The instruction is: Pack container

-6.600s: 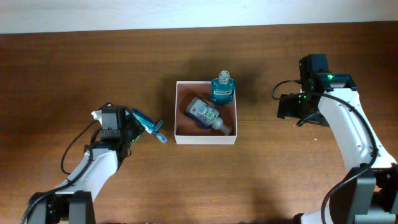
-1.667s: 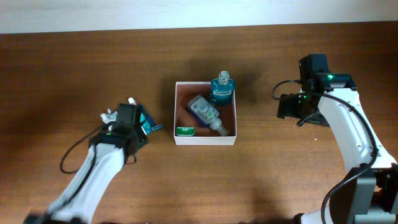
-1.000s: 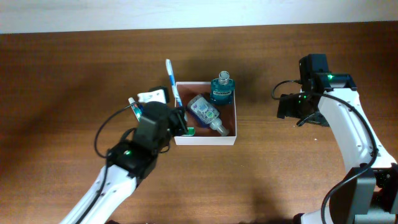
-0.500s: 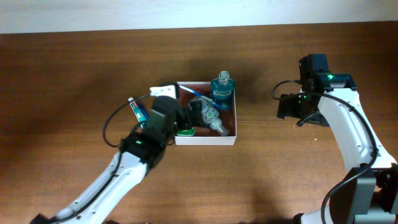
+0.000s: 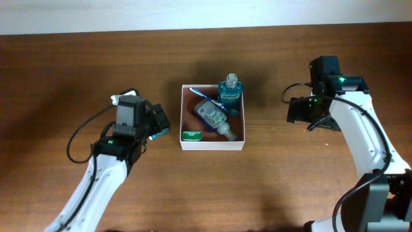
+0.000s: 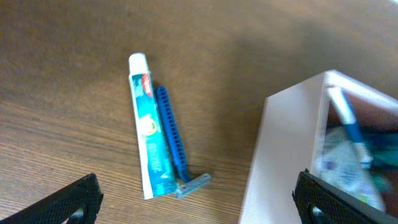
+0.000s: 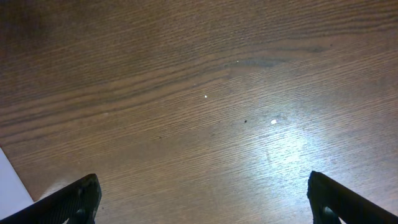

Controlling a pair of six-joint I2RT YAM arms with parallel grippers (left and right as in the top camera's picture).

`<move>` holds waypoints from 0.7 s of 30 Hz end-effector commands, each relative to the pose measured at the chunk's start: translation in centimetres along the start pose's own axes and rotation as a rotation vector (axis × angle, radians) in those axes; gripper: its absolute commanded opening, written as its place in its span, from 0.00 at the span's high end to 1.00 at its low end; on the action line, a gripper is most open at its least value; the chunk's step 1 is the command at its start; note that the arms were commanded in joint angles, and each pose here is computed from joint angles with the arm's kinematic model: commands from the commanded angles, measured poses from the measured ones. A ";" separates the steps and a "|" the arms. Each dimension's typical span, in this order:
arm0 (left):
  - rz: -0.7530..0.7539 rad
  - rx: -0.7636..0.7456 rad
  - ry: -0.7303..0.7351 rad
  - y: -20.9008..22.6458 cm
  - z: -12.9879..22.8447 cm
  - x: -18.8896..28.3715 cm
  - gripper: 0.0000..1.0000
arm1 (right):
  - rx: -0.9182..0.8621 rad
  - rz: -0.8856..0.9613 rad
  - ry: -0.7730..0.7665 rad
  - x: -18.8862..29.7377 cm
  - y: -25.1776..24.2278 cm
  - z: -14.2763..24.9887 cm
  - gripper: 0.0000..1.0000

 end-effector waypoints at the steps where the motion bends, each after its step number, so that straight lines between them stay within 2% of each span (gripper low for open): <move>1: -0.056 -0.016 0.034 0.5 0.4 -2.1 0.01 | 0.000 -0.005 -0.002 0.1 -0.1 -0.2 0.01; 6: -0.137 -0.009 0.054 1.6 1.0 -5.0 0.01 | 0.000 -0.005 -0.002 0.1 -0.1 -0.2 0.01; 9: -0.164 0.058 0.066 2.8 1.1 -6.5 0.01 | 0.000 -0.005 -0.002 0.1 -0.1 -0.2 0.01; 17: -0.186 0.104 0.048 4.2 0.6 -7.1 0.02 | 0.000 -0.005 -0.002 0.1 -0.1 -0.2 0.01; 21: -0.183 0.105 0.039 4.1 0.5 -7.5 0.11 | 0.000 -0.005 -0.002 0.1 -0.1 -0.2 0.02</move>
Point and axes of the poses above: each gripper's point midway between its finger pads, its own x axis back along the fingers, its own y axis along the line the jaws close on, z = x × y, the point moved 7 cm from there along x, back along the fingers, and after that the axes turned 7 degrees about -x, right-handed, at the moved point
